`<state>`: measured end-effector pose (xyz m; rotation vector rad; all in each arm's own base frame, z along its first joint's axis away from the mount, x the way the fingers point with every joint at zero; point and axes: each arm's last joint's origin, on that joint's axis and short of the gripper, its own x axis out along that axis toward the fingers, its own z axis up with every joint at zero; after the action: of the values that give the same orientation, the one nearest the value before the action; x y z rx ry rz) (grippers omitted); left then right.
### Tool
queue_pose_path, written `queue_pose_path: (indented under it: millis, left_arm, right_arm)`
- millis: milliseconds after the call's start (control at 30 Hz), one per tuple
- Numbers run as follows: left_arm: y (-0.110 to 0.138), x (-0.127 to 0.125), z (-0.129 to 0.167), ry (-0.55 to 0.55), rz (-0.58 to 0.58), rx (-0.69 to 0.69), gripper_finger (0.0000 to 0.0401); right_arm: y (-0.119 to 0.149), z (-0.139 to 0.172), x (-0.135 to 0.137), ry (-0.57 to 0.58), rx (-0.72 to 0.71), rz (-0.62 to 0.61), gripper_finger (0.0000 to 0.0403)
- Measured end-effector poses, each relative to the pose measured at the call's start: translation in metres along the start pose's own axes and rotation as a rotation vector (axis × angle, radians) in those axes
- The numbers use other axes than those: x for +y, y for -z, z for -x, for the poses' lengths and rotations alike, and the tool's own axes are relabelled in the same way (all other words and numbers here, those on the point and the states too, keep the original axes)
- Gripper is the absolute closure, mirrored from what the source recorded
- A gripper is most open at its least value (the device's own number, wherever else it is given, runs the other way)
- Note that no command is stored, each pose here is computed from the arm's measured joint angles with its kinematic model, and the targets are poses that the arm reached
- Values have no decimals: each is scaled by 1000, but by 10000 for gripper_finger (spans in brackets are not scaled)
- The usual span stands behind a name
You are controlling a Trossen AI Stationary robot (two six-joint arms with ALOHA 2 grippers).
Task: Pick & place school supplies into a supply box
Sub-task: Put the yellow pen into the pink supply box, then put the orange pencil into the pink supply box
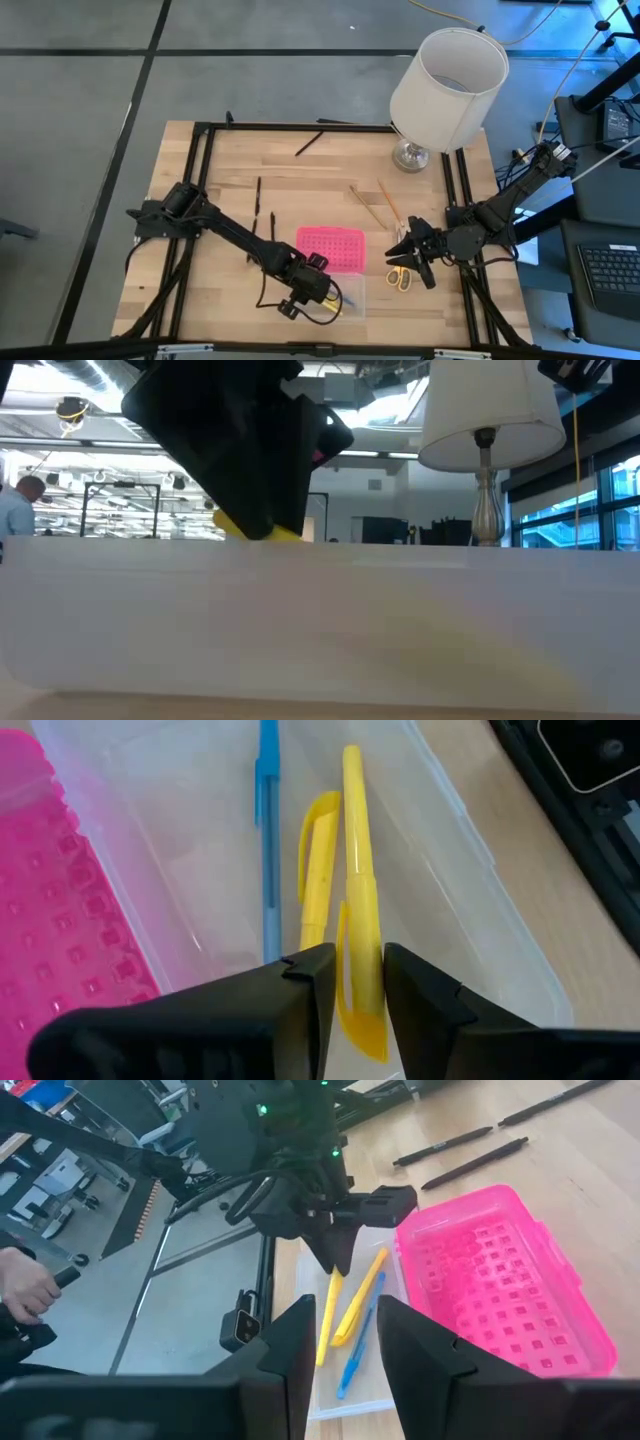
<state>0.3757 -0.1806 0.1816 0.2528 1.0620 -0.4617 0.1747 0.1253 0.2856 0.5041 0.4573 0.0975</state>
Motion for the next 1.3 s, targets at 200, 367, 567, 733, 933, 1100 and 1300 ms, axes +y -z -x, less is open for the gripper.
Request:
queue_pose_path:
  millis: [200,367,567,733,933,1100,1300]
  left_arm:
    - [0,-4,0,4,-8,0,319]
    - [0,-5,0,5,14,0,311]
    - [0,-5,0,4,25,0,297]
    - [0,-5,0,4,93,0,279]
    - [-4,0,20,51,211,-38,266]
    - [-13,10,54,35,290,-151,265]
    - [-19,18,91,22,278,-269,265]
  right_arm:
    - [0,0,0,0,1,1,288]
    - [0,0,0,0,1,1,288]
    - [0,0,0,-2,3,-1,288]
    - [1,0,0,-15,24,-25,288]
    - [5,-1,-12,86,81,-116,288]
    - [6,-2,-33,290,78,-191,288]
    - [15,7,-71,629,231,-244,288]
